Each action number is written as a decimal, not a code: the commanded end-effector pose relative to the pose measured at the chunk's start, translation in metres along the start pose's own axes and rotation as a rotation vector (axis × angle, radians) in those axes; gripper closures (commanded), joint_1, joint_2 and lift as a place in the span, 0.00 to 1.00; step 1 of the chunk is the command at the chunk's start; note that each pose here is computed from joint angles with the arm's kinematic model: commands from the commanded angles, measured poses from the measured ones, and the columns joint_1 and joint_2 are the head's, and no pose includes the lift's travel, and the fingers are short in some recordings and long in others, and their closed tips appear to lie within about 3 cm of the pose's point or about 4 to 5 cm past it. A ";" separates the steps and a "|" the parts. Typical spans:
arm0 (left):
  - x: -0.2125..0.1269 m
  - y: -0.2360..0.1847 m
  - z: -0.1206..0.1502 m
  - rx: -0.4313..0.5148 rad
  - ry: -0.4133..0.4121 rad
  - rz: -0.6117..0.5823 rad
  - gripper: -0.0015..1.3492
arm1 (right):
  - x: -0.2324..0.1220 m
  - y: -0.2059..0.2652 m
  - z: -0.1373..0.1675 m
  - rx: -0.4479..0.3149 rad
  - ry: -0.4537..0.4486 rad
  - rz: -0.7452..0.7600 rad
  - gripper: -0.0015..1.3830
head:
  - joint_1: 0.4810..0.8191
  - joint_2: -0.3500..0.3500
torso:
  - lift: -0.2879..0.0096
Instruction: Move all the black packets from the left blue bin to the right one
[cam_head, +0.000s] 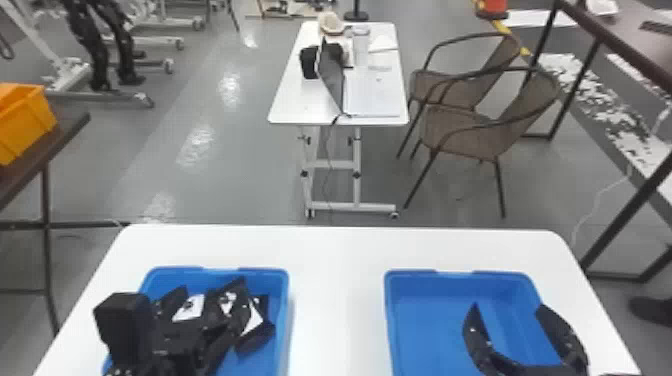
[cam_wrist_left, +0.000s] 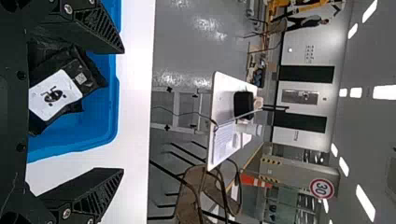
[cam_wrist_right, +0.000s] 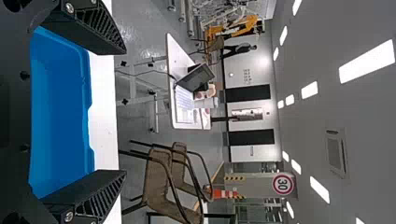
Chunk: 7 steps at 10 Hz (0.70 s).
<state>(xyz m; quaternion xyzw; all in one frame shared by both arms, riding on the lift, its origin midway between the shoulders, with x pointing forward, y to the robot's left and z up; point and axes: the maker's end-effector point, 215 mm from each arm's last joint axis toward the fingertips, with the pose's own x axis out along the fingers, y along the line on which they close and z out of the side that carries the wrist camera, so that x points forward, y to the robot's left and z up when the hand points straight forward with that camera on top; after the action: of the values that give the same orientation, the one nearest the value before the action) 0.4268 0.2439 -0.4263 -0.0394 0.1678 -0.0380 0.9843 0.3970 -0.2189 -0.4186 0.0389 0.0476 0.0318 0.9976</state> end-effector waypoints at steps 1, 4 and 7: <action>0.006 0.008 -0.015 -0.059 0.068 0.036 0.09 | 0.001 0.001 -0.003 0.007 0.006 0.004 0.07 | 0.63 0.55 | 0.97; 0.027 0.032 -0.048 -0.094 0.267 0.037 0.10 | 0.006 0.004 -0.001 0.011 0.001 0.019 0.07 | 0.63 0.59 | 0.97; 0.049 0.039 -0.076 -0.052 0.428 0.001 0.10 | 0.010 0.007 0.000 0.015 -0.002 0.029 0.07 | 0.63 0.61 | 0.97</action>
<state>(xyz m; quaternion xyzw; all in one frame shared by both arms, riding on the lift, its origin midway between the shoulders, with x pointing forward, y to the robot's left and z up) 0.4473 0.2720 -0.5117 -0.0579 0.3624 -0.0400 0.9294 0.4069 -0.2110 -0.4186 0.0459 0.0455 0.0457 0.9969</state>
